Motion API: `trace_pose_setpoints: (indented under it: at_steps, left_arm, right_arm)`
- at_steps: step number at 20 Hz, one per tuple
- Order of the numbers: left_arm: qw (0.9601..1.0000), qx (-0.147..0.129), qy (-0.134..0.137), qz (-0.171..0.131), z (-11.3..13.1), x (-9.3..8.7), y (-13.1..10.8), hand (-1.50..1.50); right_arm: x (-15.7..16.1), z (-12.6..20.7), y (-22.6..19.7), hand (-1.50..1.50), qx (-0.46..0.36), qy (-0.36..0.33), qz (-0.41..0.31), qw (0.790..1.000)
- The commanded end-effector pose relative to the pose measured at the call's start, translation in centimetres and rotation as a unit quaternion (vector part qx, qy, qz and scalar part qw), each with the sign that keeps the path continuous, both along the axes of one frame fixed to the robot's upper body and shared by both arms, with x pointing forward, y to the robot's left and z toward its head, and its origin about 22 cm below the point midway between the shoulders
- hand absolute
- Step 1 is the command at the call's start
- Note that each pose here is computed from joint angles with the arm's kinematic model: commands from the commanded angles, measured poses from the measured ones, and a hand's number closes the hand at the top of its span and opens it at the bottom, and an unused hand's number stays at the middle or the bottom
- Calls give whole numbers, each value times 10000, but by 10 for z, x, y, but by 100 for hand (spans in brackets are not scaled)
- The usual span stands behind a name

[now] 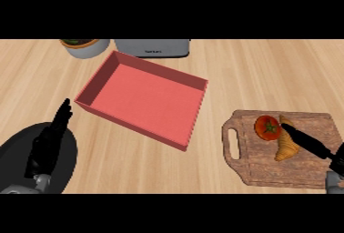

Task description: Pick the tomato from the cutting board and place it in the cardboard box

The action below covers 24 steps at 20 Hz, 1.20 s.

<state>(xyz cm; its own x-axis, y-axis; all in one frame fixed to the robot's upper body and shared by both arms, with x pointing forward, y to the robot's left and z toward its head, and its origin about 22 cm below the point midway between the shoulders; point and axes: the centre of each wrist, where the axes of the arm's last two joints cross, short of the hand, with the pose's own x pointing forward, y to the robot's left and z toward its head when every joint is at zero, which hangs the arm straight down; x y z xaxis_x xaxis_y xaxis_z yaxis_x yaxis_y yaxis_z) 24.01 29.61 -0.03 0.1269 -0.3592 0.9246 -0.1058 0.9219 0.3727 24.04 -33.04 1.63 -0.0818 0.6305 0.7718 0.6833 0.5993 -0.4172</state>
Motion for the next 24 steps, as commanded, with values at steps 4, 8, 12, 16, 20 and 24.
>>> trace_pose_setpoints:
  at_steps: [4, 8, 12, 16, 20, 24]
  left_arm:
    - [10000, 4, 20, -67, -1, -3, -10, 0]
    - [10000, 52, -19, -46, 8, -1, -6, 0]
    - [9999, -7, -23, -122, 7, -7, -11, 0]
    - [9999, -78, 31, -113, 3, 5, -15, 0]
    - [10000, -3, -26, -44, 10, 8, -5, 0]
    - [10000, 37, 19, -5, 15, 8, -14, 0]
  right_arm:
    - [-30, 13, -22, -150, -976, 2273, 156, 9688]
    - [-31, 31, -15, -150, -1178, 3482, 200, 9298]
    - [-22, 57, 25, -150, -1156, 4118, 421, 9029]
    - [-8, 76, 66, -150, -1039, 4338, 393, 8941]
    - [-5, 69, 89, -150, -926, 4477, 56, 8894]
    - [10, 55, 92, -150, -1004, 4604, -13, 8820]
